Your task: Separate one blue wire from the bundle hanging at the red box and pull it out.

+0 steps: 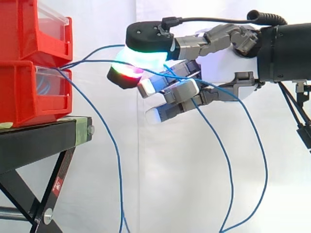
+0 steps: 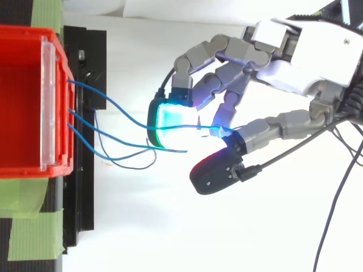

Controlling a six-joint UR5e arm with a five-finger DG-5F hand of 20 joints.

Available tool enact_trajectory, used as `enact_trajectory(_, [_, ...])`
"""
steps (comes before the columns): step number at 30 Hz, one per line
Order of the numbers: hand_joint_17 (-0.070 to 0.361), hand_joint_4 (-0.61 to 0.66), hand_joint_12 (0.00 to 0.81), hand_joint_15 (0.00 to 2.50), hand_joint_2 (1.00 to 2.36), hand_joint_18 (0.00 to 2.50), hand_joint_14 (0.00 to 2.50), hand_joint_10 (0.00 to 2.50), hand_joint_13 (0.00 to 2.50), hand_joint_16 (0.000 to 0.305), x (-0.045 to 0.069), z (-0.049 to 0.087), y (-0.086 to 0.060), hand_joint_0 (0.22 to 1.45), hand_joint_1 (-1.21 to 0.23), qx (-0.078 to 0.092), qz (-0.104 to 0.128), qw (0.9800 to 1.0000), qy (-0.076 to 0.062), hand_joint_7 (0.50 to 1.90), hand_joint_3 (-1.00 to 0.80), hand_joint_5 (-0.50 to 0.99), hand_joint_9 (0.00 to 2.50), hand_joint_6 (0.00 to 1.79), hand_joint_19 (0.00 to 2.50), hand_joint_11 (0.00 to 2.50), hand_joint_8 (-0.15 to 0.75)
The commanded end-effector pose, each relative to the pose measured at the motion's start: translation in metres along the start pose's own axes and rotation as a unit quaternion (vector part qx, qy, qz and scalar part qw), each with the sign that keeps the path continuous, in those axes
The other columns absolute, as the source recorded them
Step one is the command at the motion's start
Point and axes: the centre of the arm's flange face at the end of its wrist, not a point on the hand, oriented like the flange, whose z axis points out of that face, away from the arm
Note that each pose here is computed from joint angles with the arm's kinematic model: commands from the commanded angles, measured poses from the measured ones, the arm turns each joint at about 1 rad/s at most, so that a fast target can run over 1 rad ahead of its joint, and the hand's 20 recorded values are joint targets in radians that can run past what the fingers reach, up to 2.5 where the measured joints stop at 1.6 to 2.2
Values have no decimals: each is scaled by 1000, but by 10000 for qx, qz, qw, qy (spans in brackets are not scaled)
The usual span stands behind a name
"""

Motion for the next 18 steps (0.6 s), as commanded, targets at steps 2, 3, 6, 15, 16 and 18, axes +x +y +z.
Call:
enact_trajectory(2, [117,137,371,1367,1000,702,20,20,1484,52,0,0,0,604,-757,-8,5,10000,-2,963,-500,-232,944,898,518,1167,310])
enact_trajectory(3, [120,140,372,1367,1000,710,17,19,1487,54,0,0,0,589,-734,-8,5,10000,-2,962,-500,-231,958,895,534,1167,317])
enact_trajectory(6, [127,156,382,1365,1000,723,19,20,1497,56,0,0,0,550,-670,-1,2,10000,0,953,-500,-228,979,891,536,1176,329])
enact_trajectory(15, [135,181,389,1353,1000,767,14,18,1527,60,0,0,0,520,-561,-1,-6,10000,0,965,-500,-218,1055,880,565,1213,362])
enact_trajectory(16, [133,177,389,1358,1000,767,15,19,1528,59,0,0,0,530,-550,-1,-6,10000,0,970,-500,-216,1060,879,566,1210,360])
enact_trajectory(18, [129,168,380,1369,1000,764,16,20,1535,58,0,0,-1,560,-518,12,-12,10000,3,984,-500,-209,1080,877,581,1211,351])
